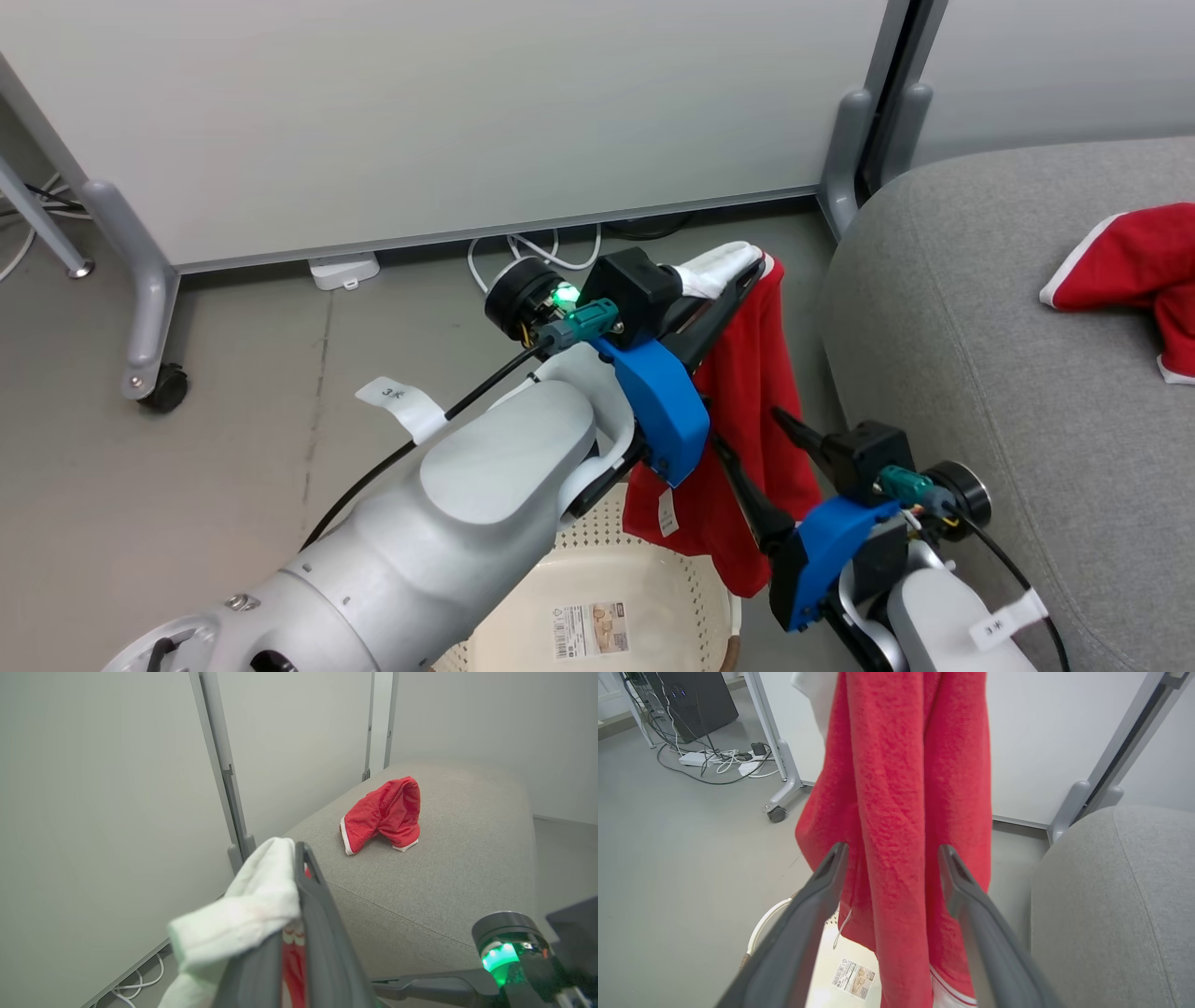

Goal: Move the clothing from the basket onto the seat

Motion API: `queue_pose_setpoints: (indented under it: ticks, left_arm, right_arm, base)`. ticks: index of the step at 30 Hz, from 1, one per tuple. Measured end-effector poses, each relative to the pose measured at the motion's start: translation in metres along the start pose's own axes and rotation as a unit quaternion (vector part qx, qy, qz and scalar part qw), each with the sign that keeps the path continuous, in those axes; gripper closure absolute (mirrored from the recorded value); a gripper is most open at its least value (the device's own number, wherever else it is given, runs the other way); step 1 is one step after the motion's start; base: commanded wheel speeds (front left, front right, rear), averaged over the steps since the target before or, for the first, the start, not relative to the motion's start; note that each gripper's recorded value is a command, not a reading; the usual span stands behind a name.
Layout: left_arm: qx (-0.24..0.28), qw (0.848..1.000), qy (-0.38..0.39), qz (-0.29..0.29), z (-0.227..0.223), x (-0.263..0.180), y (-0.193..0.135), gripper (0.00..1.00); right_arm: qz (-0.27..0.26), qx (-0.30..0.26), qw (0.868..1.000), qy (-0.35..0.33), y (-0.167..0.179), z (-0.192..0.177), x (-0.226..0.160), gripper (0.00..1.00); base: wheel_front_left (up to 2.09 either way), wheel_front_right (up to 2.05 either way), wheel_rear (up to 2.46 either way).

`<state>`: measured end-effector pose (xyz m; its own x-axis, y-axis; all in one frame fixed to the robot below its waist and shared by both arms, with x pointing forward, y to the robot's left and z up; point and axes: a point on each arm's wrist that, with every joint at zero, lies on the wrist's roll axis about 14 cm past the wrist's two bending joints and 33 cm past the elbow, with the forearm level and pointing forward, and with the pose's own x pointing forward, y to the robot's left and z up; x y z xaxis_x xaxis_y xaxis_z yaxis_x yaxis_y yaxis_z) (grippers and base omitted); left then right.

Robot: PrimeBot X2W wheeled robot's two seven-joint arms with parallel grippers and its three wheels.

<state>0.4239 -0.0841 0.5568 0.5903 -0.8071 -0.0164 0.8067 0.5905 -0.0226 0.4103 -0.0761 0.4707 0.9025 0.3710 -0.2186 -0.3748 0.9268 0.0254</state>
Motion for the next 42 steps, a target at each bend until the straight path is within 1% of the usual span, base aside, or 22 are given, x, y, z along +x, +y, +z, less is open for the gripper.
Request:
queue_pose_setpoints:
  ticks: [12,14,15,21,40,41,42]
  left_arm:
    - [-0.001,1.0,-0.004,0.003,0.003,-0.002,0.002,1.0]
    - [-0.001,1.0,-0.004,0.002,0.003,-0.002,0.002,1.0]
    - [-0.002,1.0,-0.004,0.003,0.002,-0.002,0.002,1.0]
    - [0.001,1.0,-0.006,0.002,0.005,-0.003,0.001,1.0]
    - [-0.001,1.0,-0.001,0.001,0.002,-0.002,-0.003,1.0]
    - [0.0,1.0,0.0,0.001,0.002,-0.003,-0.003,0.81]
    - [0.0,1.0,0.0,0.001,0.002,-0.003,-0.003,0.65]
  right_arm:
    - [0.032,-0.002,0.999,0.015,0.011,-0.003,0.027,0.0]
    - [0.033,-0.001,0.999,0.016,0.011,-0.003,0.028,0.51]
    - [0.035,0.002,0.999,0.013,0.011,-0.001,0.031,1.0]
    - [0.041,0.006,0.999,0.008,0.015,-0.001,0.033,1.0]
    - [0.034,0.008,0.999,0.003,0.008,-0.002,0.033,1.0]
    - [0.034,0.007,0.999,0.003,0.008,-0.002,0.033,1.0]
    - [0.035,0.007,0.999,0.004,0.008,-0.003,0.033,1.0]
  base:
    - [0.0,0.0,0.0]
    - [0.0,0.0,0.0]
    - [0.0,0.0,0.0]
    - [0.0,0.0,0.0]
    - [0.0,0.0,0.0]
    - [0.0,0.0,0.0]
    - [0.0,0.0,0.0]
